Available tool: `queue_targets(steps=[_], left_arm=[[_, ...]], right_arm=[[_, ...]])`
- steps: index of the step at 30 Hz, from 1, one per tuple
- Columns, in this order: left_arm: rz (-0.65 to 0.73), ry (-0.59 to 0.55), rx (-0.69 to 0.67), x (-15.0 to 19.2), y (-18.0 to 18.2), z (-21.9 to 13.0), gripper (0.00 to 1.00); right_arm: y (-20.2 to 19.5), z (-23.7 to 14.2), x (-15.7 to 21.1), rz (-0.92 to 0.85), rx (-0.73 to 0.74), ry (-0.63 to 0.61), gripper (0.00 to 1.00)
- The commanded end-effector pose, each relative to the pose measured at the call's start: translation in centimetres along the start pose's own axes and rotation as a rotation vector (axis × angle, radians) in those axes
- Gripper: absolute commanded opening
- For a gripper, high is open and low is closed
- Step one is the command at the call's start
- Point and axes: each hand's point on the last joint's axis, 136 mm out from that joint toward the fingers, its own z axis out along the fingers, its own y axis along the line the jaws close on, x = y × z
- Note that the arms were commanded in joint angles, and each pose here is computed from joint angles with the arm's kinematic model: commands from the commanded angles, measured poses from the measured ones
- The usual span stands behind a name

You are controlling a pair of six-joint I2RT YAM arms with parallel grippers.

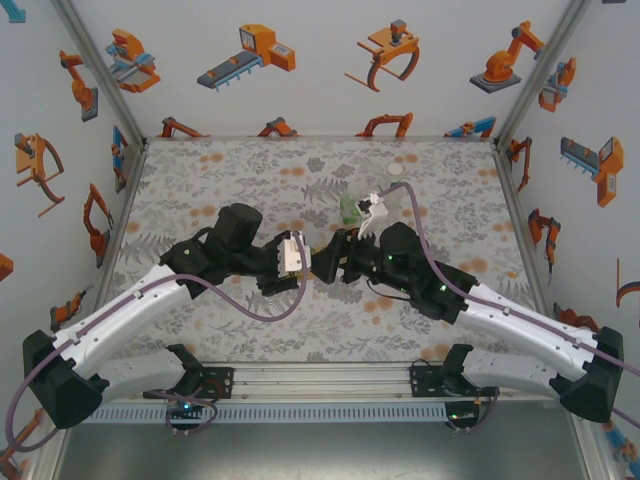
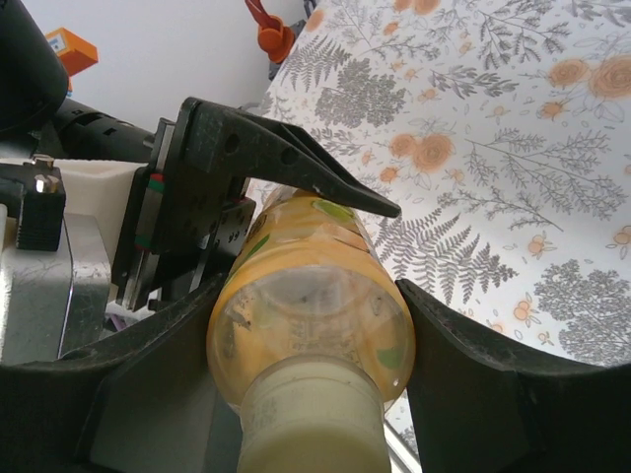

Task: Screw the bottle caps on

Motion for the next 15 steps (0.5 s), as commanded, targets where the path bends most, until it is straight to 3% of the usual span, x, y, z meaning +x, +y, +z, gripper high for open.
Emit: queue_targets(steps=[1,7,15], left_arm=[[0.009,-0.064,-0.016,-1.5,0.2,-1.1,0.62],[0.008,-0.068,-0.018,-1.6,0.2,-1.2,0.73],[0.008,-0.081,-0.021,-1.8,0.3,-1.4,0.75]], right_arm=[[-3.2,-0.1,-0.2,-0.147,0.187,0.022,0.51],[-4.4,0.9,-0.4,-0.295,0.273,0.099,0.51],[-8.5,3.5,-1.7,-0.364,0.380,0.201,0.50]])
